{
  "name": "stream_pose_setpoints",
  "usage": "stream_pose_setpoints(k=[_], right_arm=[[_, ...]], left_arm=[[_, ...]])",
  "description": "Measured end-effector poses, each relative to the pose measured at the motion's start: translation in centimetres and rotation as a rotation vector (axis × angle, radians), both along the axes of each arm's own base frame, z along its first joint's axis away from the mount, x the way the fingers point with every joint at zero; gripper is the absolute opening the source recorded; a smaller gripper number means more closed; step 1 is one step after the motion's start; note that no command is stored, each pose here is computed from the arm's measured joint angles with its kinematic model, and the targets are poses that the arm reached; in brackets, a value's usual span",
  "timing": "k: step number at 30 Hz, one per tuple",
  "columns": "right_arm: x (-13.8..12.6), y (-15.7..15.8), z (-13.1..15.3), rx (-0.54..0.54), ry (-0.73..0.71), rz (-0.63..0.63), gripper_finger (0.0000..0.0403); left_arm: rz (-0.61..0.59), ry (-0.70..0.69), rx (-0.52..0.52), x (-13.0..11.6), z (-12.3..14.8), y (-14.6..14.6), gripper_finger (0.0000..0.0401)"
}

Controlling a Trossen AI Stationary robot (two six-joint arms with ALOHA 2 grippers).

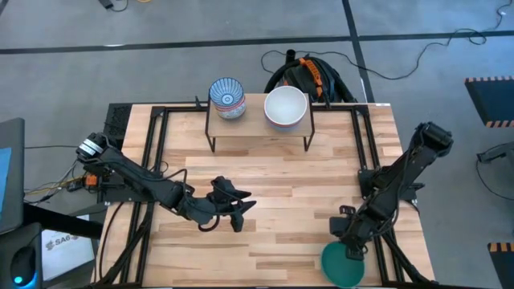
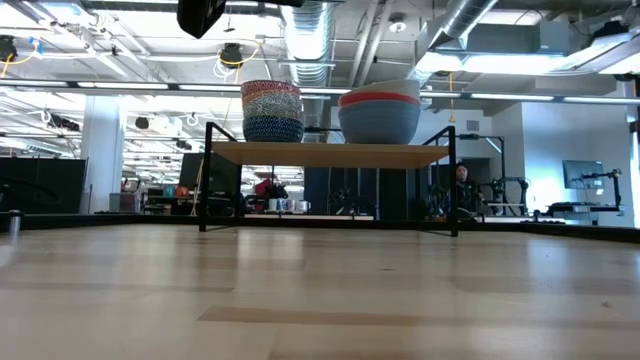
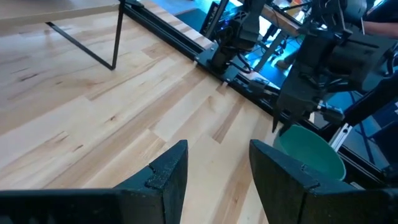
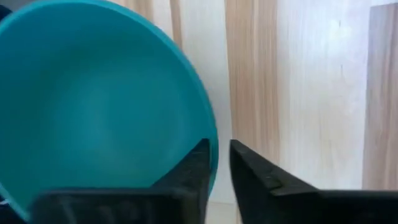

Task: Place and stack bowls onto a shelf
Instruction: Stack the green bowl on top of the white bowl on the shelf

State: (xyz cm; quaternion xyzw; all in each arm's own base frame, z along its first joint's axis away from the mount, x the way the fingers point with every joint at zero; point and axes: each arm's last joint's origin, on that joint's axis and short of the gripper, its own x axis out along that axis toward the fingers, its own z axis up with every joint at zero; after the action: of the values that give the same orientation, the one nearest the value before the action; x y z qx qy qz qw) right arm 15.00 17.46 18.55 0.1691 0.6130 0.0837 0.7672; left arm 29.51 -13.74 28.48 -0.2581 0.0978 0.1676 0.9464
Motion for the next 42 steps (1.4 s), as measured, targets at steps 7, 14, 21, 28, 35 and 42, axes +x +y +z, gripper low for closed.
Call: stream_pose_setpoints(k=[7,14,21,28,35,42], right_arm=[[0.6,1.1,-1.1,0.025,-0.002,0.016,0.0188],[1.0,1.2,-2.1,0.006,0.047,-0.041,0.0159],[2.5,-1.5,1.1,0.069,-0.035,-0.178,0.0024],[5.4,-8.3,8.6,-0.147,-0.206,-0.377,0.0025],[7.8,-17.9,17.4,-0.405,-0.469,-0.547,0.0025],[8.9,-27.3,22.0,-0.63,-0.607,-0.738,0.0025]], left_arm=[[-0.014,0.002,-0.006,-0.2,0.0,-0.5,0.0155],[-0.018,0.002,-0.017,-0.4,-0.1,-0.7,0.0155],[-0.007,-0.001,-0.049,0.0,-0.1,0.0,0.0155],[0.011,0.008,-0.04,1.0,0.0,2.3,0.0155],[0.052,0.005,-0.034,1.7,0.3,4.5,0.0155],[0.089,-0.004,-0.033,1.7,0.7,5.5,0.0155]])
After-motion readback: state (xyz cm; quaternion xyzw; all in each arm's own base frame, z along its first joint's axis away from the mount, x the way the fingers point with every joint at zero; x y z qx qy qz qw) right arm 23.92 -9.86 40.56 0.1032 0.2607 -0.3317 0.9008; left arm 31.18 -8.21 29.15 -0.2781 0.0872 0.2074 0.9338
